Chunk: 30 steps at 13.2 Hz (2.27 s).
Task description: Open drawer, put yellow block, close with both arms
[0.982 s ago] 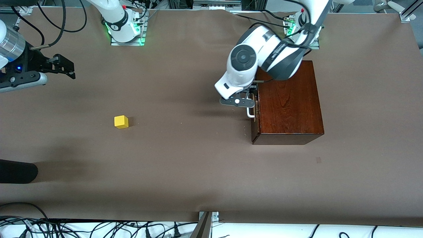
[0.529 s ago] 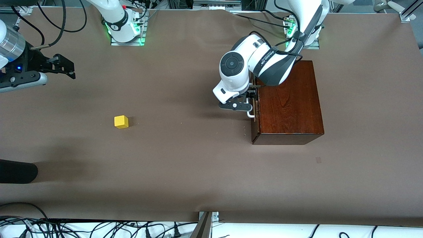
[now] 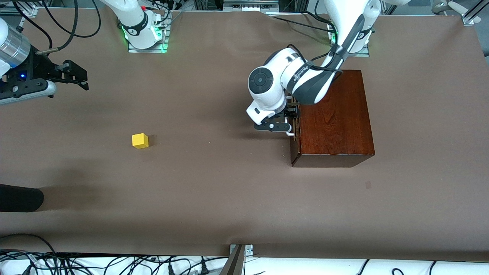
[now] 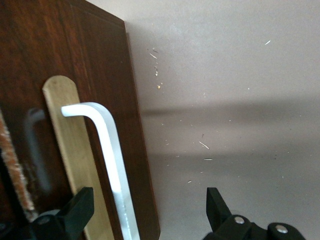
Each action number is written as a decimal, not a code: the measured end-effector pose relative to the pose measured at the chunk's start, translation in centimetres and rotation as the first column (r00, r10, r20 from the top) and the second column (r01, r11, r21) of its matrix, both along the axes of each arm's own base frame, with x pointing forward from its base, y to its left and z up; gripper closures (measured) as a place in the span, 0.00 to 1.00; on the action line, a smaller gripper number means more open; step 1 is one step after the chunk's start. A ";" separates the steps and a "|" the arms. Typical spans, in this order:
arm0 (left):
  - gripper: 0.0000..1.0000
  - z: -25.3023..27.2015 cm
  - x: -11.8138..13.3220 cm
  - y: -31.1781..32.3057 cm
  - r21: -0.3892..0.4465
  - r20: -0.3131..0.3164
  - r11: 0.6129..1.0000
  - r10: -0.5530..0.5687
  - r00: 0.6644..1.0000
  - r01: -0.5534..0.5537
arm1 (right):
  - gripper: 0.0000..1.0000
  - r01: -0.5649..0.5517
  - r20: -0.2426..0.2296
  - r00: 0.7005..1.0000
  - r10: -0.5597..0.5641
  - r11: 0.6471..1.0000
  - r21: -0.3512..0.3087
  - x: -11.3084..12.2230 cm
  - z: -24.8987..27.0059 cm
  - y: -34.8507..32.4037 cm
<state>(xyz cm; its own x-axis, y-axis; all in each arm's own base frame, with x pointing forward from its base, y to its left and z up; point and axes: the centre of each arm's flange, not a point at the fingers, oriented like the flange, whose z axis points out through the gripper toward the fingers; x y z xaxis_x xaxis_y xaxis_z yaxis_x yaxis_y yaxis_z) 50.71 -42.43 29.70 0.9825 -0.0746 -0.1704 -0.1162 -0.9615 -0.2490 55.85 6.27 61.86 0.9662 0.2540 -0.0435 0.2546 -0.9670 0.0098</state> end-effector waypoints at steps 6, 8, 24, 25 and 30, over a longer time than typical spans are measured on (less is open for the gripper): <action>0.00 -2.9 -1.3 -1.6 0.057 0.028 0.998 0.011 1.000 -0.013 | 0.00 0.001 -0.002 1.000 -0.001 1.000 0.000 0.0 0.0 0.0; 0.00 -3.7 -1.1 -1.9 0.045 0.054 0.998 0.030 0.998 -0.032 | 0.00 0.001 -0.002 1.000 -0.001 1.000 0.000 0.0 0.0 0.0; 0.00 -1.9 -2.8 -9.7 -0.119 0.185 0.991 0.077 0.980 -0.055 | 0.00 0.013 -0.003 1.000 -0.013 1.000 -0.001 0.1 -0.1 -0.6; 0.00 -1.9 -2.8 -9.7 -0.119 0.185 0.991 0.076 0.980 -0.055 | 0.00 0.013 -0.003 1.000 -0.013 1.000 -0.001 0.1 -0.1 -0.6; 0.00 -1.9 -2.9 -9.8 -0.110 0.183 0.992 0.074 0.980 -0.054 | 0.00 0.013 0.008 1.000 -0.013 1.000 0.000 0.3 -0.1 -0.6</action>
